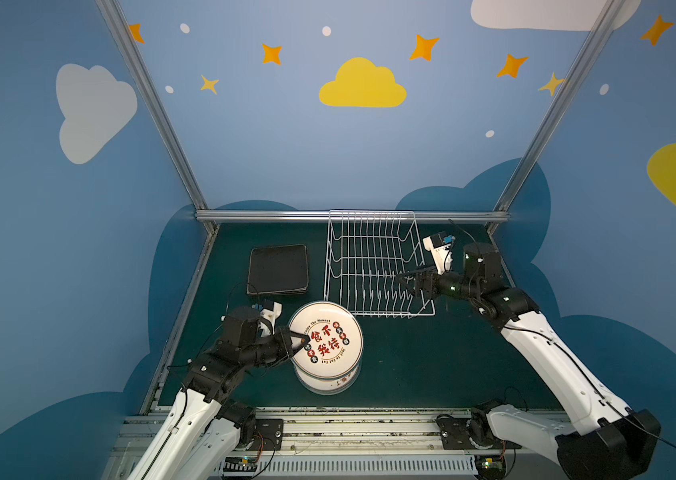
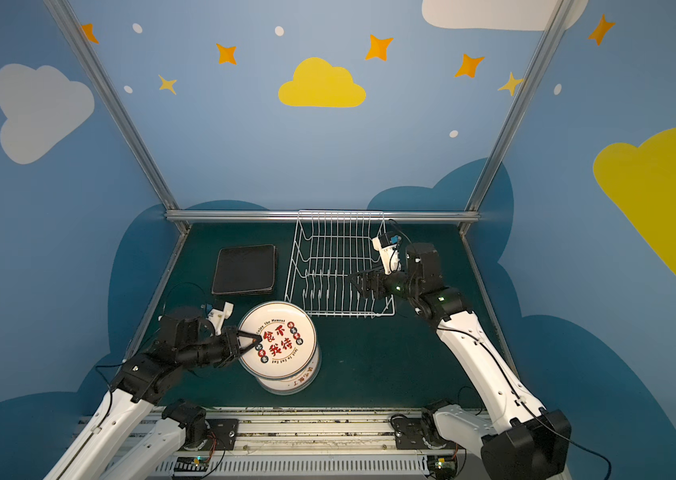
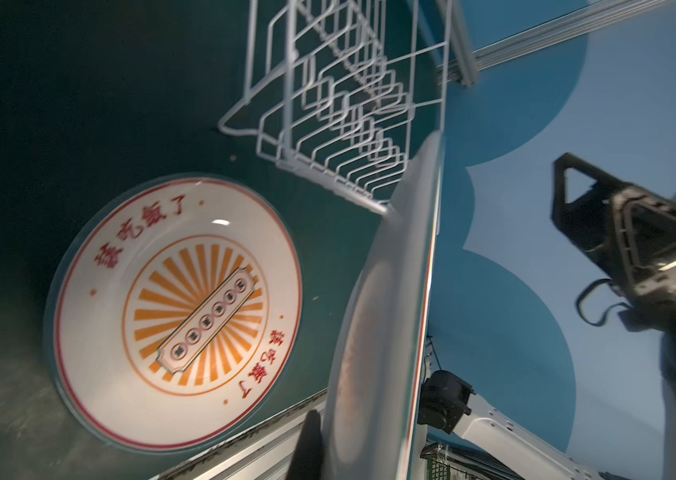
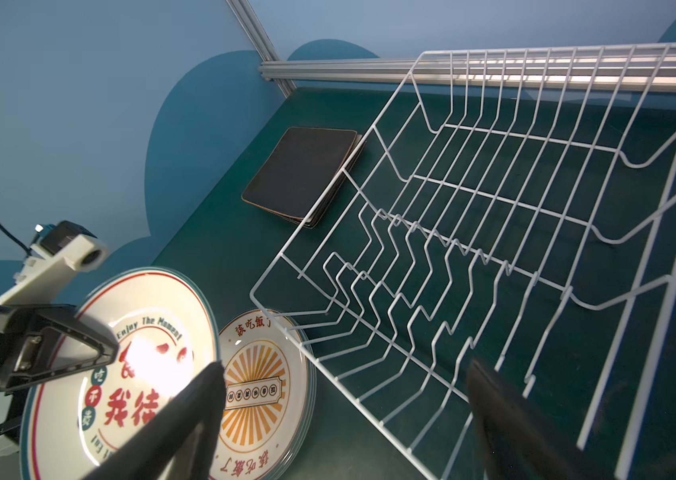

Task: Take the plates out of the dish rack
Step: 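Lower the red-lettered plate onto the table stack with the left gripper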

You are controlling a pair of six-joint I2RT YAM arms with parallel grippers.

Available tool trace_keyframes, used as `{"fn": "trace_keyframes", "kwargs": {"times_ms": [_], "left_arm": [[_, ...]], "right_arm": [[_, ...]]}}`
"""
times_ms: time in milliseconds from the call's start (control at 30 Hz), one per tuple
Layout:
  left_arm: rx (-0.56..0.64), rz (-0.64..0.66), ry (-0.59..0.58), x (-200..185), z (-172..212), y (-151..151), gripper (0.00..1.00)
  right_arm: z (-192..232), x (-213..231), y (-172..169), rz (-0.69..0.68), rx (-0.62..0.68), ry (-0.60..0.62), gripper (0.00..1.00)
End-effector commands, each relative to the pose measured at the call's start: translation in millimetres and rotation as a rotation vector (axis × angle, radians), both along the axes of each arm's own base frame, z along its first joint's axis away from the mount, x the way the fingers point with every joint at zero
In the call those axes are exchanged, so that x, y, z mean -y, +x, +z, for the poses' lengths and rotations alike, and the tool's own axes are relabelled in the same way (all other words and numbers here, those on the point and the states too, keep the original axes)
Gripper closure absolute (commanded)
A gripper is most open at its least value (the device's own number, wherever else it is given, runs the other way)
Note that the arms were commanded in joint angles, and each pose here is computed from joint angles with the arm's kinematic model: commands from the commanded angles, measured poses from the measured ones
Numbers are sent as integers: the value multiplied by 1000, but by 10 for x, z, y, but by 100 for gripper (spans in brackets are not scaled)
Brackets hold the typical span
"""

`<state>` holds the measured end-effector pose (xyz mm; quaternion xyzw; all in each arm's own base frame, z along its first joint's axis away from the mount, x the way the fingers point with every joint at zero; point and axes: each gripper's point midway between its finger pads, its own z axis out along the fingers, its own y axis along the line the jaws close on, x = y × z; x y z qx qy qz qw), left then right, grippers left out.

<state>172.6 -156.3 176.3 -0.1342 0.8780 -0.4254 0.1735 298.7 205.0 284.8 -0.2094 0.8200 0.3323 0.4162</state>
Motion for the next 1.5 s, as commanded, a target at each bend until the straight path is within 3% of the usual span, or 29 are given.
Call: {"fn": "trace_keyframes", "kwargs": {"times_ms": [0, 433, 800, 967, 1467], "left_arm": [[-52, 0, 13, -29, -148, -85, 97], [-107, 7, 49, -19, -660, 8, 94], [-173, 6, 85, -15, -903, 34, 84], [-209, 0, 104, -22, -961, 14, 72], [-229, 21, 157, -35, -832, 184, 13]], "right_arm": [[19, 46, -54, -5, 27, -15, 10], [27, 69, -57, -17, 25, -20, 10], [-8, 98, -50, -34, 14, -30, 10], [13, 77, -26, -38, 5, -13, 10], [34, 10, 42, -32, -15, 16, 10]]}}
